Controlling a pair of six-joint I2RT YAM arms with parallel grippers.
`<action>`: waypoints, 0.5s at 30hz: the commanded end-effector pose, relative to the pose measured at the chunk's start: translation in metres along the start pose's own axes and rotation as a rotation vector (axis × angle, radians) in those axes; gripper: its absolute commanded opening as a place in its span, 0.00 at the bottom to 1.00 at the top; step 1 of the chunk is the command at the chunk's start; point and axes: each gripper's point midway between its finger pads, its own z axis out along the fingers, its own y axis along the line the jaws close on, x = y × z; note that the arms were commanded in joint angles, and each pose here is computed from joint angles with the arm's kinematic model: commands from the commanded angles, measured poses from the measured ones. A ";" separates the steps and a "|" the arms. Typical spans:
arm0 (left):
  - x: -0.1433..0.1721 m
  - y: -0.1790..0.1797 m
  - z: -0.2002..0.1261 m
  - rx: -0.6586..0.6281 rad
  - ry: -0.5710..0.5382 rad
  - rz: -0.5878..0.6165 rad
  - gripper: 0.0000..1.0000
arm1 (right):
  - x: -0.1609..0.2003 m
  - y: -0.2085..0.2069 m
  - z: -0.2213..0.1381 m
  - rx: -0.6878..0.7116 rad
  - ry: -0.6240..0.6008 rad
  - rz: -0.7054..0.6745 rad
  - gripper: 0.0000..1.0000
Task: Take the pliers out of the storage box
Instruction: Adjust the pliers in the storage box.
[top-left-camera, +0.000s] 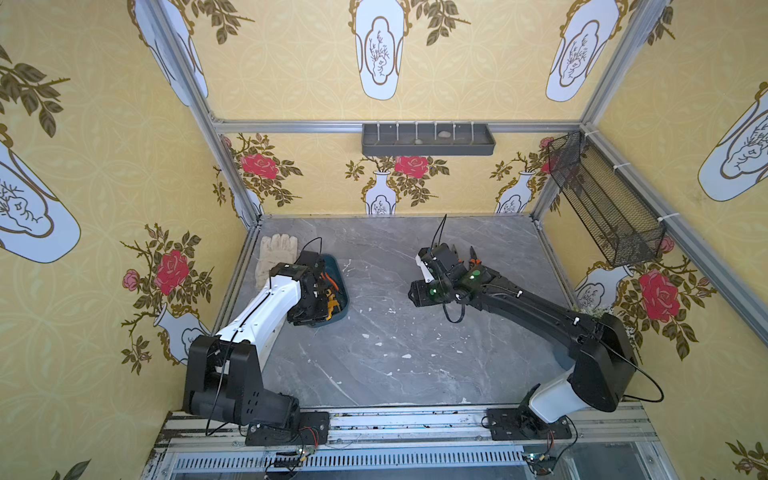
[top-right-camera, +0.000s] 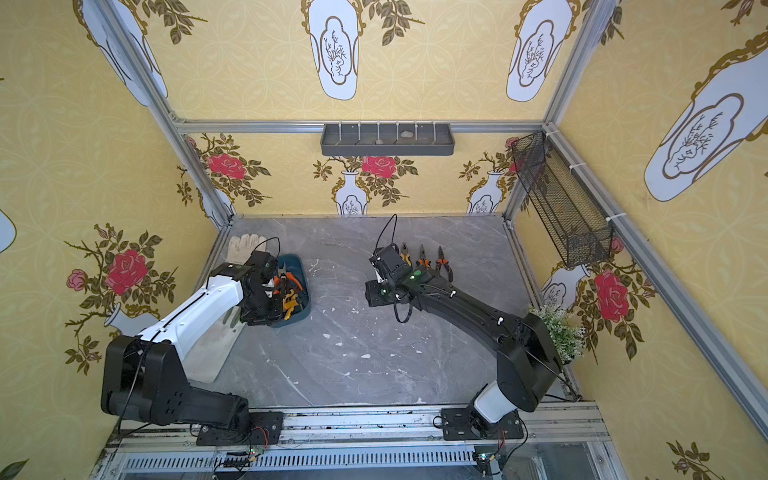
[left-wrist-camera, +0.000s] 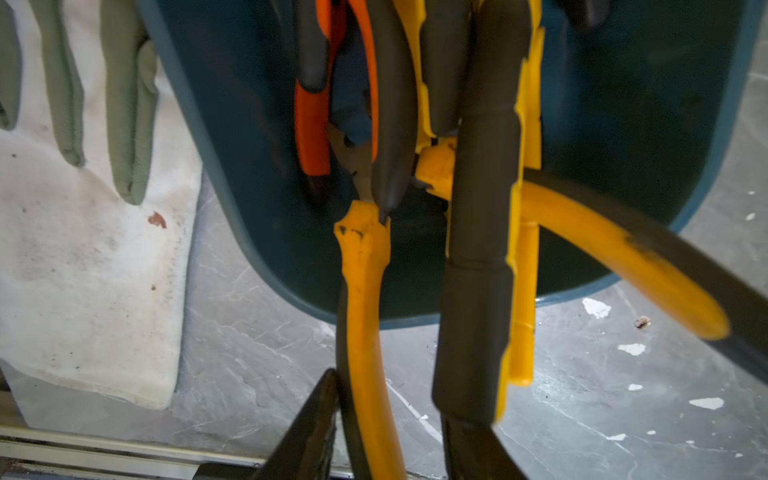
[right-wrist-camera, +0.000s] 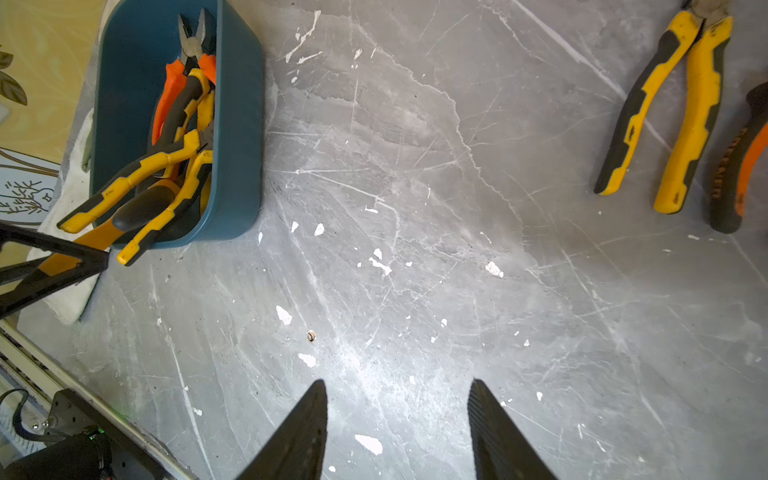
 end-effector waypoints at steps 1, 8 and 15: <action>0.012 -0.011 0.008 0.038 0.064 -0.006 0.41 | -0.004 0.002 0.001 -0.011 -0.018 0.005 0.55; 0.019 -0.022 0.016 0.018 0.080 0.018 0.29 | -0.002 0.002 0.002 -0.011 -0.015 0.005 0.55; 0.021 -0.018 0.019 -0.032 0.078 0.021 0.29 | 0.001 0.002 0.003 -0.015 -0.010 0.004 0.55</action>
